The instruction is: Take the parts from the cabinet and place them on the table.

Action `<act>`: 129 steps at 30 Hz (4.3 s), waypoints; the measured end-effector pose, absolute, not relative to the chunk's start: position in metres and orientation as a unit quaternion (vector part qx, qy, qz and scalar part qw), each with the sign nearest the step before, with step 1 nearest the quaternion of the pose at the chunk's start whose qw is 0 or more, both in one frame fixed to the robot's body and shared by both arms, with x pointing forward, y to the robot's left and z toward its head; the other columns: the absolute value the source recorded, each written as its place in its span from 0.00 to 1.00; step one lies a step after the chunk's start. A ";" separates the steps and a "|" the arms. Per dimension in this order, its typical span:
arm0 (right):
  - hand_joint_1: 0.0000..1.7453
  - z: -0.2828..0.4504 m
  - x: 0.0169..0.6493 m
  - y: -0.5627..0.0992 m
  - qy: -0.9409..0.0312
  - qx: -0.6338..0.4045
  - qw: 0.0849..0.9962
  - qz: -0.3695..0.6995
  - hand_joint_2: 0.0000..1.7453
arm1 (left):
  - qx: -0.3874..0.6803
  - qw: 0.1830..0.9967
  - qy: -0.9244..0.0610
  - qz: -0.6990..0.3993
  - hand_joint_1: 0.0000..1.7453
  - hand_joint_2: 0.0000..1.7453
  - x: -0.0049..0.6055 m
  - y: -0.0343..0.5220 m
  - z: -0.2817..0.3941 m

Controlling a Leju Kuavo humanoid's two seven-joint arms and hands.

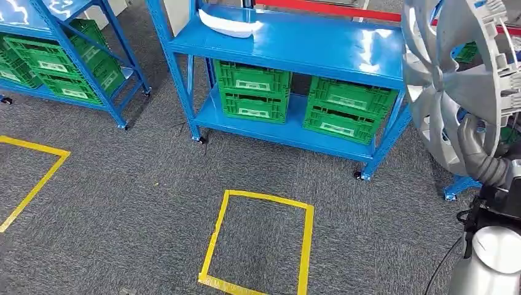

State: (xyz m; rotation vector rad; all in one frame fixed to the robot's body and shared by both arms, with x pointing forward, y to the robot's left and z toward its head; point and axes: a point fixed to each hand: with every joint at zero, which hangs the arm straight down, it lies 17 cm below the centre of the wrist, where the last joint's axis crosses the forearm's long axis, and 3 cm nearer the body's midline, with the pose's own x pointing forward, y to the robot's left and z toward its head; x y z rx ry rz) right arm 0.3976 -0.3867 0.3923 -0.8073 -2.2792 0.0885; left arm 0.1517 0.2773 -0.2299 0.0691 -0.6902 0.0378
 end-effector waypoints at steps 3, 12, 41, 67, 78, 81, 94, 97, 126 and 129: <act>0.98 0.392 0.399 -0.386 -0.881 -0.311 0.354 0.034 1.00 | 0.037 0.940 -0.339 0.019 0.00 1.00 0.153 0.280 -0.229; 0.98 0.391 0.401 -0.383 -0.882 -0.307 0.356 0.033 1.00 | 0.039 0.940 -0.339 0.020 0.00 1.00 0.152 0.282 -0.229; 0.98 0.389 0.403 -0.382 -0.884 -0.299 0.357 0.031 1.00 | 0.046 0.940 -0.336 0.024 0.00 1.00 0.143 0.286 -0.228; 0.98 0.386 0.403 -0.374 -0.884 -0.290 0.363 0.048 1.00 | 0.048 0.936 -0.348 0.007 0.00 1.00 0.146 0.288 -0.224; 0.98 0.388 0.404 -0.371 -0.883 -0.295 0.359 0.057 1.00 | 0.052 0.936 -0.349 0.001 0.00 1.00 0.148 0.291 -0.223; 0.98 0.389 0.404 -0.371 -0.884 -0.295 0.357 0.056 1.00 | 0.055 0.935 -0.351 0.001 0.00 1.00 0.151 0.293 -0.222; 0.98 0.383 0.403 -0.372 -0.883 -0.294 0.362 0.057 1.00 | 0.054 0.934 -0.353 0.001 0.00 1.00 0.155 0.288 -0.221; 0.98 0.383 0.402 -0.372 -0.883 -0.294 0.363 0.057 1.00 | 0.057 0.935 -0.351 0.002 0.00 1.00 0.152 0.290 -0.222; 0.98 0.385 0.402 -0.371 -0.884 -0.295 0.358 0.057 1.00 | 0.058 0.934 -0.353 0.007 0.00 1.00 0.152 0.293 -0.221; 0.98 0.385 0.403 -0.369 -0.883 -0.296 0.359 0.059 1.00 | 0.061 0.935 -0.350 0.006 0.00 1.00 0.147 0.296 -0.222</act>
